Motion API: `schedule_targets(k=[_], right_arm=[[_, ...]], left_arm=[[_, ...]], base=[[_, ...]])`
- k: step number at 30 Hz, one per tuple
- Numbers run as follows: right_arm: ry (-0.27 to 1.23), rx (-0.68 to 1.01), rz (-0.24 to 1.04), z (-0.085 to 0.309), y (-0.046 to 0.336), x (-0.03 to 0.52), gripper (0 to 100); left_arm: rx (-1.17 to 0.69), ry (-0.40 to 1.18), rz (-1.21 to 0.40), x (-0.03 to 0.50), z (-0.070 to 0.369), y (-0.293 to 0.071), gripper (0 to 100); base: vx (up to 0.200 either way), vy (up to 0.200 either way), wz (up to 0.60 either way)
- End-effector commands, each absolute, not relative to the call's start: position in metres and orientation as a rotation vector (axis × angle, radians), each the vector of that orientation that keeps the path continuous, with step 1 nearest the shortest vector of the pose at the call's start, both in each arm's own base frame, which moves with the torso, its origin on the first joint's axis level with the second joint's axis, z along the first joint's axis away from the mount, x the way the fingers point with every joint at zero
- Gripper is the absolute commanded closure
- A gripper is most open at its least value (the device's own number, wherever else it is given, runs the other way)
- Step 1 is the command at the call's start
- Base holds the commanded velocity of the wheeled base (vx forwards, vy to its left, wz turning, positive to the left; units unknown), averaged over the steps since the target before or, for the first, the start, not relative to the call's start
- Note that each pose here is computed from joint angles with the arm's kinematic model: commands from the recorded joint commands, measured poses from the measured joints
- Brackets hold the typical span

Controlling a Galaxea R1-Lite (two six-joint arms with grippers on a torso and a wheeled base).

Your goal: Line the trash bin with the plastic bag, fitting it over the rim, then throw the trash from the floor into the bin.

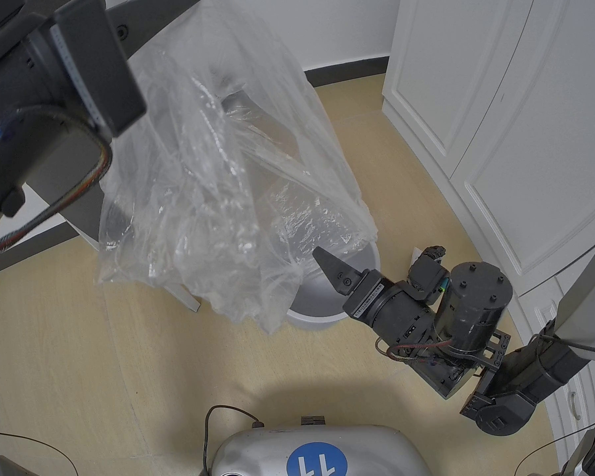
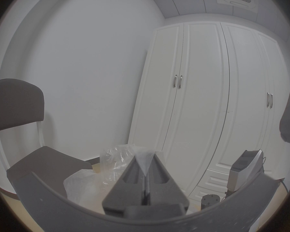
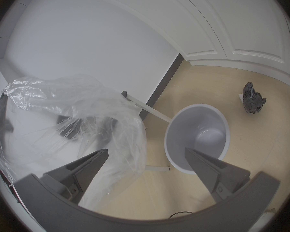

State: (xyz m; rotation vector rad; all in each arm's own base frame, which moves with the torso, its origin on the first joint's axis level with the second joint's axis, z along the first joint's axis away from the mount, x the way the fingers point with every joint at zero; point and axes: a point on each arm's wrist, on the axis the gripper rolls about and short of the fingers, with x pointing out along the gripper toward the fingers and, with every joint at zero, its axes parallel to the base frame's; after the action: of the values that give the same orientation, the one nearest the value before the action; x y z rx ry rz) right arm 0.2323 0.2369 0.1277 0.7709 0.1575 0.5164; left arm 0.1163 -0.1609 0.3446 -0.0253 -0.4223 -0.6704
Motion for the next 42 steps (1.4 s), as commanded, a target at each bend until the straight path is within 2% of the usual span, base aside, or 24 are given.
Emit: schedule_targets(k=[1, 29, 30, 42], right_arm=[[0.166, 0.767, 0.515, 0.125, 0.238, 0.233, 0], [0.178, 0.762, 0.535, 0.108, 0.25, 0.232, 0], [0.178, 0.762, 0.535, 0.108, 0.25, 0.232, 100], [0.087, 0.778, 0.545, 0.127, 0.238, 0.233, 100]], left_arm=[[-0.027, -0.425, -0.669, 0.116, 0.345, -0.16, 100], [-0.034, -0.42, -0.679, 0.114, 0.344, -0.16, 100], [-0.034, -0.42, -0.679, 0.114, 0.344, -0.16, 100], [-0.045, -0.401, -0.669, 0.108, 0.335, -0.146, 100]], base=[[0.0, 0.0, 0.0], [0.0, 0.0, 0.0], [0.0, 0.0, 0.0], [0.0, 0.0, 0.0]])
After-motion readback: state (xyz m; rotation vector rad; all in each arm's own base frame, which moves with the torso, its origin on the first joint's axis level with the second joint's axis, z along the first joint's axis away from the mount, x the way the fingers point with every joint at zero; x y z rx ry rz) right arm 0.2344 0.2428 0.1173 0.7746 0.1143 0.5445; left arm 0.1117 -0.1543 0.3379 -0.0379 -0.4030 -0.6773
